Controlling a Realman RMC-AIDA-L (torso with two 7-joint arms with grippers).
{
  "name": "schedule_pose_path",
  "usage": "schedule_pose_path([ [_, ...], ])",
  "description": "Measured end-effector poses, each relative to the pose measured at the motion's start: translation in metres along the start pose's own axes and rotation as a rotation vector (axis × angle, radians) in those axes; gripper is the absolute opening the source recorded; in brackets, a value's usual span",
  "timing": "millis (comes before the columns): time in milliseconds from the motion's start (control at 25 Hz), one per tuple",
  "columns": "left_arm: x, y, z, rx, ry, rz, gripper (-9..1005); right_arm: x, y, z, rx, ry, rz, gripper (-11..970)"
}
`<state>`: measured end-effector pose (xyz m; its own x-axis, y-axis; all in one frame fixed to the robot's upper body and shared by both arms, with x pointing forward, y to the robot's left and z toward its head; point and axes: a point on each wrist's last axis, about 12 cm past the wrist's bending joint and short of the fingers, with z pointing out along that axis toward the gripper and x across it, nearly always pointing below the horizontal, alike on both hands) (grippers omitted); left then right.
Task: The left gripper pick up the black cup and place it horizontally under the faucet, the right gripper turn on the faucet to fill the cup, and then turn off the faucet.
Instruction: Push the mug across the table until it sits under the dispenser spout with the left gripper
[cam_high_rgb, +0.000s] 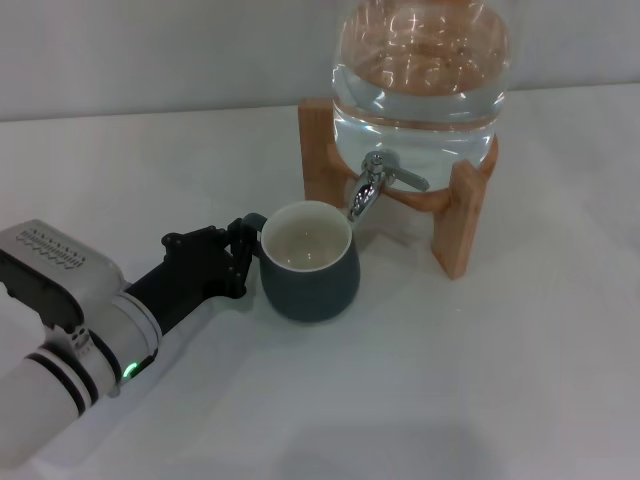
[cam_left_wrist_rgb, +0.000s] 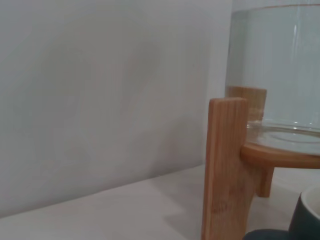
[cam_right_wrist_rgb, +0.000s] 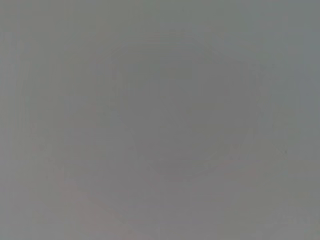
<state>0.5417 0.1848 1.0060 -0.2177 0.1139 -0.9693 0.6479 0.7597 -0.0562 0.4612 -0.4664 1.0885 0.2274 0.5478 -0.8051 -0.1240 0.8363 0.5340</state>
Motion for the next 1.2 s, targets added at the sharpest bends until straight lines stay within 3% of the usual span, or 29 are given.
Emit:
schedule_pose_path([
  [1200,-0.013,0.005,0.016,0.003,0.018,0.039,99,0.002,0.002,0.002,-0.006,0.002,0.002,842],
])
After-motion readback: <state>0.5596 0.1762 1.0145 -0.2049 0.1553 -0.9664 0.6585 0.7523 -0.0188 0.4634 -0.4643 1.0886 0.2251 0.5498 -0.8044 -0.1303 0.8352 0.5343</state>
